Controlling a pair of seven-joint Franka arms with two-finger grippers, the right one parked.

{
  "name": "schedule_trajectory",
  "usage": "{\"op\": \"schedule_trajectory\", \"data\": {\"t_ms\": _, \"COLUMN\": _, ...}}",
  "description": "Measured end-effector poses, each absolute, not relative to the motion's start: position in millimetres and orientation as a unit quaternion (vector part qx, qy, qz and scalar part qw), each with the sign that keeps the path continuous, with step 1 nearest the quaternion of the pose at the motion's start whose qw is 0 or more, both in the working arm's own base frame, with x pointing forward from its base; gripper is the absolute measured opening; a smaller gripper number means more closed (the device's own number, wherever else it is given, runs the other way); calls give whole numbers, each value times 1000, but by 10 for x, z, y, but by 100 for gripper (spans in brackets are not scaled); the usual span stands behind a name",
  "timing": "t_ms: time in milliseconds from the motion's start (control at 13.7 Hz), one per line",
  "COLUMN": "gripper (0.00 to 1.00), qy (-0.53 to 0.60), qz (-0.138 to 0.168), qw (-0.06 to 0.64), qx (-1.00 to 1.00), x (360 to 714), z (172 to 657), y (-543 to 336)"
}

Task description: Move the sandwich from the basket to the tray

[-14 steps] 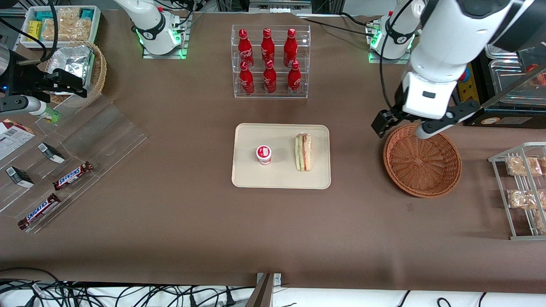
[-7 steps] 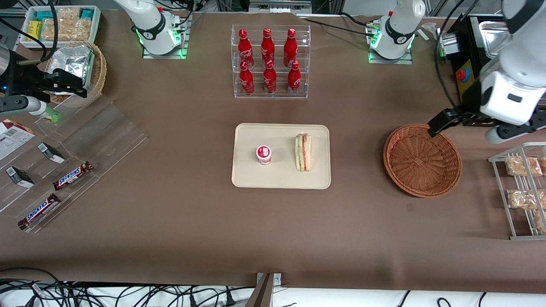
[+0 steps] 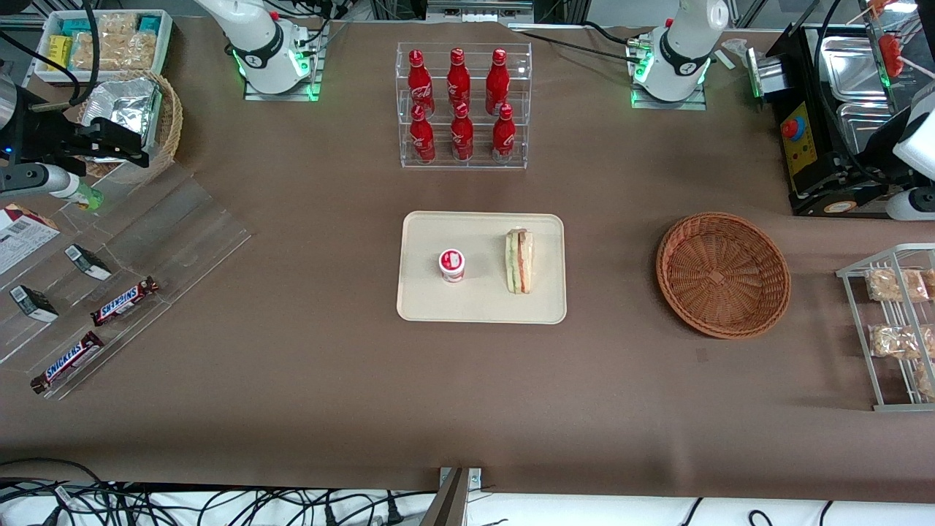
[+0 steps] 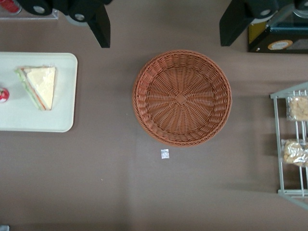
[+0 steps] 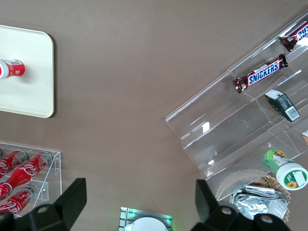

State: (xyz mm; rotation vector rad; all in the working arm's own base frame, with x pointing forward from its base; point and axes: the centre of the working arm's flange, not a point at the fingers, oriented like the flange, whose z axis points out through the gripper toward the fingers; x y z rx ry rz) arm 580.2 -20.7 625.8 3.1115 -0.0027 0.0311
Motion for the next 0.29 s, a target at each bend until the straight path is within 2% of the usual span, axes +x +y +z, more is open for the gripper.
{"op": "schedule_trajectory", "data": {"t_ms": 292, "gripper": 100, "qy": -39, "qz": 9, "qw": -2, "qx": 999, "x": 5792, "z": 6253, "y": -268}}
